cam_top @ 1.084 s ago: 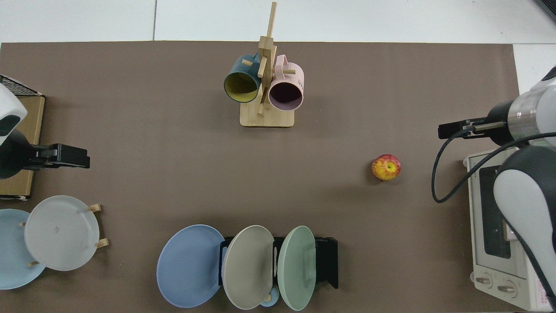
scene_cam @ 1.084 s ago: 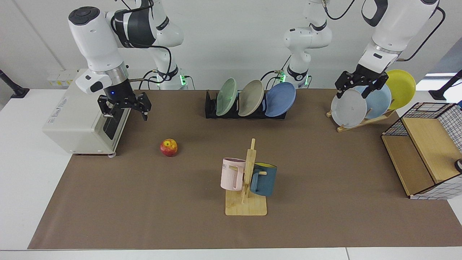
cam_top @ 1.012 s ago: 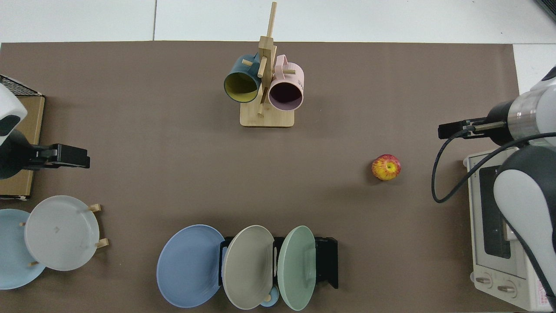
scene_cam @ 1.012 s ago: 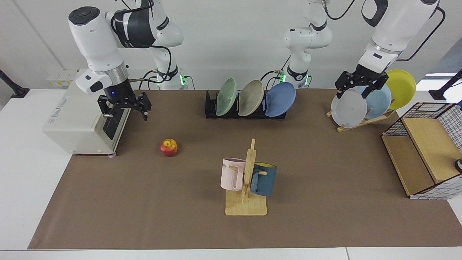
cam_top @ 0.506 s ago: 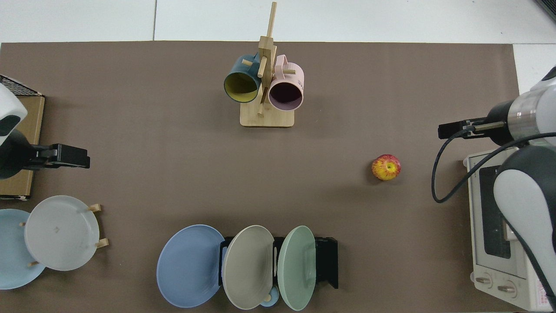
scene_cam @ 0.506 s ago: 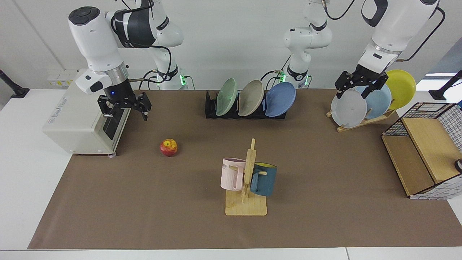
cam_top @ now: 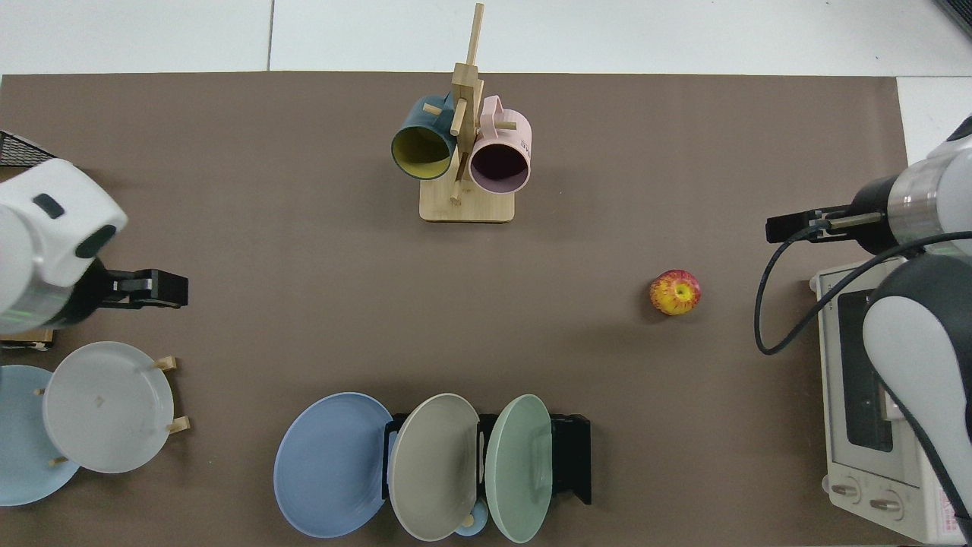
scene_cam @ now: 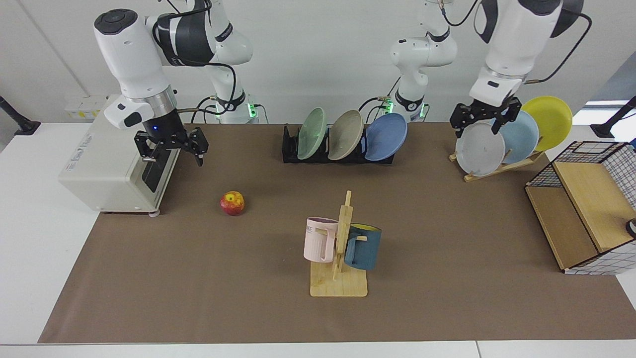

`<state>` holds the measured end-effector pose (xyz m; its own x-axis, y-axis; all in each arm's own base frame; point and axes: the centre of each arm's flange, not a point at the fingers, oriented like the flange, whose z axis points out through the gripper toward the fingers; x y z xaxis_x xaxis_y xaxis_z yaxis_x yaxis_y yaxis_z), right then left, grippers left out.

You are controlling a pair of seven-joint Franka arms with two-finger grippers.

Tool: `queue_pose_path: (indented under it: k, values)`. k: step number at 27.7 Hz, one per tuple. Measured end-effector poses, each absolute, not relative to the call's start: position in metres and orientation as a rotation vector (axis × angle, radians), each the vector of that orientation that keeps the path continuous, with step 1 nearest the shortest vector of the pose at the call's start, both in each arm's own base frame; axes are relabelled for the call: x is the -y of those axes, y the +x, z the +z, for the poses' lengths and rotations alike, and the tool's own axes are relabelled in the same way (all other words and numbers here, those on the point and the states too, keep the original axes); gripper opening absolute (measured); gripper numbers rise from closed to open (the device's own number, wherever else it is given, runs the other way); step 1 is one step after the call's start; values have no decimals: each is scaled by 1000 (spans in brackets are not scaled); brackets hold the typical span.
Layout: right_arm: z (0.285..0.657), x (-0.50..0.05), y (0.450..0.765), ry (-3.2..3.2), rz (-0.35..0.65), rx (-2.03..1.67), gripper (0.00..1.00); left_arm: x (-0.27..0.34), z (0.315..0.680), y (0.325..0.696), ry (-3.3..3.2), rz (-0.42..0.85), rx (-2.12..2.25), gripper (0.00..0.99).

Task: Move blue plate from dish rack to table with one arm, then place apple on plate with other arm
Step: 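Move the left gripper down to the blue plate in the dish rack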

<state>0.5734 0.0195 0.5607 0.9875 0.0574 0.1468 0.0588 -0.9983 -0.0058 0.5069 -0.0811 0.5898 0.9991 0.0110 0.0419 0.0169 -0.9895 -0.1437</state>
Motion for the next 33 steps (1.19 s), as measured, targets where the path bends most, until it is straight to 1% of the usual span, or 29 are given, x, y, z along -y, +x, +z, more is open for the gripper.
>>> queue_pose_path:
  k: [4, 9, 12, 15, 19, 26, 29, 33]
  values:
    - [561, -19, 573, -3122, -230, 91, 1000, 127, 573, 459, -2953, -170, 34, 991]
    - [561, -19, 573, -3122, -230, 91, 1000, 170, 544, 375, -2855, -259, -12, 991]
    - [561, -19, 573, -3122, -230, 91, 1000, 195, 512, 332, -2778, -342, -11, 991]
    - [561, -19, 573, -3122, -230, 91, 1000, 207, 480, 306, -2716, -388, -10, 991]
    - [561, -19, 573, -3122, -230, 91, 1000, 199, 459, 296, -2689, -387, 3, 991]
    - [561, -19, 573, -3122, -230, 91, 1000, 182, 450, 306, -2707, -402, 52, 991]
    - [561, -19, 573, -3122, -230, 91, 1000, 185, 446, 307, -2705, -408, 61, 991]
    - [561, -19, 573, -3122, -230, 91, 1000, 198, 432, 304, -2674, -431, 95, 991]
